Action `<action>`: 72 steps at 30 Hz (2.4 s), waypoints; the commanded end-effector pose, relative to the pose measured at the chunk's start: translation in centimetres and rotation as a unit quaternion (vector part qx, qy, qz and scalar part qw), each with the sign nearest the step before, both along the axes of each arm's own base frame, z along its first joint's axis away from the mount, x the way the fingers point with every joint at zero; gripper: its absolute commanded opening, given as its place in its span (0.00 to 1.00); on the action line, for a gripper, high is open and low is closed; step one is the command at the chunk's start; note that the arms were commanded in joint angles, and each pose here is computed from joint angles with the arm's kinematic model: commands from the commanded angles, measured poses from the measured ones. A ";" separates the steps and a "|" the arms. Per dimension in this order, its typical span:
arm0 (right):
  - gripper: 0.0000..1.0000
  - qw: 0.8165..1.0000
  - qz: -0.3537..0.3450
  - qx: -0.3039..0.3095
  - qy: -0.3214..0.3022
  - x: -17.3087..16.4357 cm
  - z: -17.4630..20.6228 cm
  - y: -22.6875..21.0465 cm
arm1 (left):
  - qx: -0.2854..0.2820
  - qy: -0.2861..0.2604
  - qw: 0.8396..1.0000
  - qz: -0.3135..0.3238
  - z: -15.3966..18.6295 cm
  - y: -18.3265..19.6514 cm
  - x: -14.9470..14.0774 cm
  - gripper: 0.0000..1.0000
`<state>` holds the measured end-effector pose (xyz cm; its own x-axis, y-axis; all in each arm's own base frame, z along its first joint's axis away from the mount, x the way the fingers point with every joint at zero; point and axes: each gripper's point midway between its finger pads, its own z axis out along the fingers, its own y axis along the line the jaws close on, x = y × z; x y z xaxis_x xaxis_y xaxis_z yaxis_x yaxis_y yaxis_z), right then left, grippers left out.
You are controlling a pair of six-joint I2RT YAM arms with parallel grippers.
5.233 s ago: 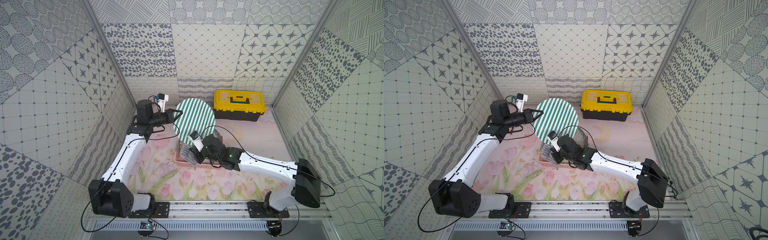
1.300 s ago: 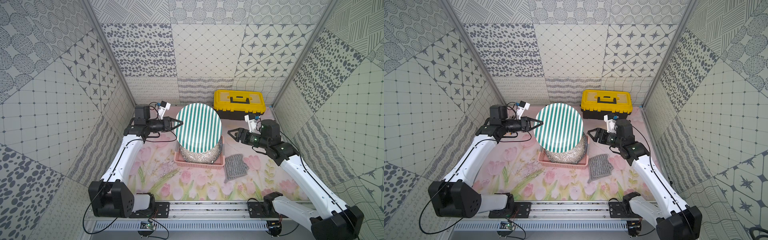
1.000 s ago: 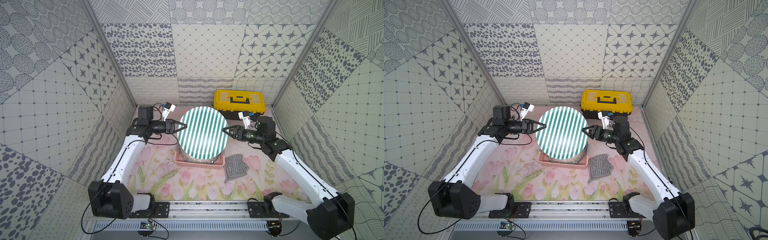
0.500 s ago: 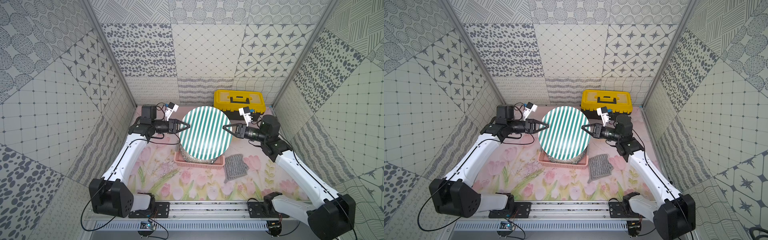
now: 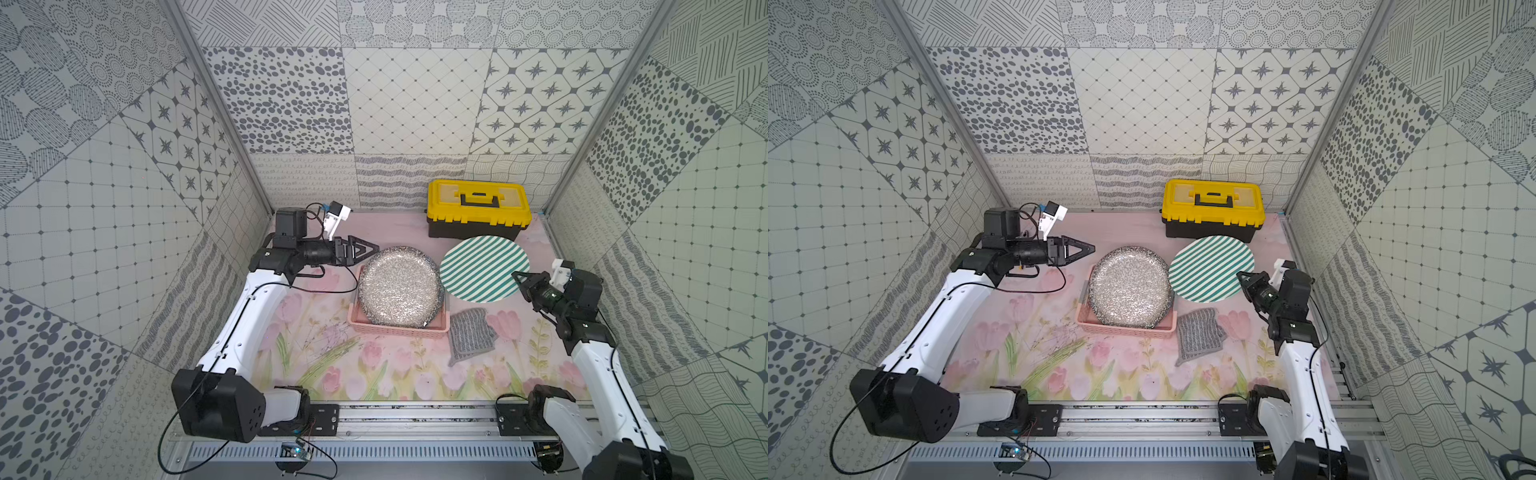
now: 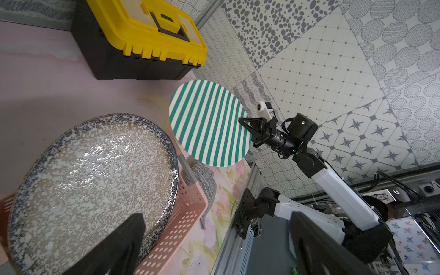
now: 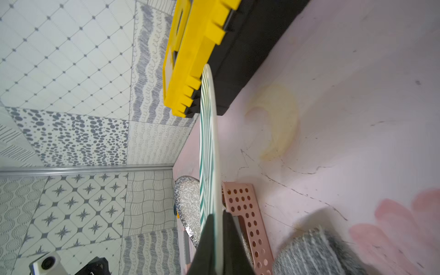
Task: Wipe the wet plate dry
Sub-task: Place the plate at the center of the board, then pick up the plate from the bin.
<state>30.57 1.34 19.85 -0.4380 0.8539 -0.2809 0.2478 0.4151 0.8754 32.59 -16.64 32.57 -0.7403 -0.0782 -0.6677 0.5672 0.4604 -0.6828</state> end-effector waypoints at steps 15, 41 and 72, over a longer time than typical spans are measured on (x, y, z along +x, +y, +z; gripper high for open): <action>0.00 0.975 -0.212 0.048 0.040 0.5 -6.4 -10.8 | 0.039 0.005 0.998 0.049 -3.4 1.8 1.5 1.00; 0.60 0.967 -0.195 0.011 0.166 3.5 -15.2 -12.4 | 0.022 0.006 0.998 0.053 -3.3 1.7 2.1 1.00; 0.95 0.903 0.334 -0.262 -0.060 4.1 2.0 15.7 | 0.221 -0.045 0.973 0.046 -8.6 4.9 1.1 0.84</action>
<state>34.59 13.73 21.78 -0.7369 0.3435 -0.5822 -0.1072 0.7909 0.6024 35.60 -12.82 27.00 -0.6923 -0.0353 -0.7208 0.4781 0.7257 -0.4948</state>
